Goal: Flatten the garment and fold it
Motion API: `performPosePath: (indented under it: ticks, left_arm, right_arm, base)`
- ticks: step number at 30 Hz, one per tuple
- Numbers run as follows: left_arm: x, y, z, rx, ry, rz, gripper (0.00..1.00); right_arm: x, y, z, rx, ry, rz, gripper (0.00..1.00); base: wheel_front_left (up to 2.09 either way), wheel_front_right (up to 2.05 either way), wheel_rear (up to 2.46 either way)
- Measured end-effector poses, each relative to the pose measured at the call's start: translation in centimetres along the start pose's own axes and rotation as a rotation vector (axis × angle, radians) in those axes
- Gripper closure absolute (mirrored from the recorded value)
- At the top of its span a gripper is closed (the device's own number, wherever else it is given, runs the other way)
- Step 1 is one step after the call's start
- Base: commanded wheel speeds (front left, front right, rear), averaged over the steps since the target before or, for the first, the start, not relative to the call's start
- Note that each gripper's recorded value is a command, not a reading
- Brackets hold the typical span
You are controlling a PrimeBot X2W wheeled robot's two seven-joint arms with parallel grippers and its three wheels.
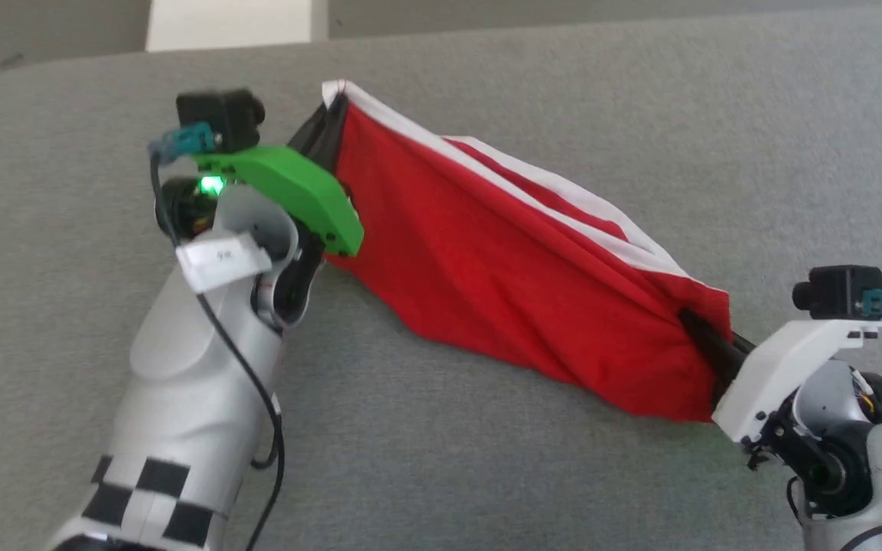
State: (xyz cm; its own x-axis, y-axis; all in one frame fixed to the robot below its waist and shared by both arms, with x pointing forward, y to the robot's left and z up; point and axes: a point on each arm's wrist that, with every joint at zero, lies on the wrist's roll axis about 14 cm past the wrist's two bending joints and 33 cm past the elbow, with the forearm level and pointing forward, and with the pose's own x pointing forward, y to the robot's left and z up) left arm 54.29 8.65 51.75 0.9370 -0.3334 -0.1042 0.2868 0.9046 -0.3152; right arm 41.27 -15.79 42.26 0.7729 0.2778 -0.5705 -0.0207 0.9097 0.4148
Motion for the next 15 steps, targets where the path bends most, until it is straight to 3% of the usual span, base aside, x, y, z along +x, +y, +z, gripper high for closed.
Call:
performPosePath:
  ticks: [15]
  left_arm:
    - [6.5,-2.4,-9.9,0.018,0.282,-0.078,1.00]
  right_arm:
    - [0.1,-2.8,-3.7,0.075,0.089,-0.068,1.00]
  base:
    - [0.00,0.00,0.00]
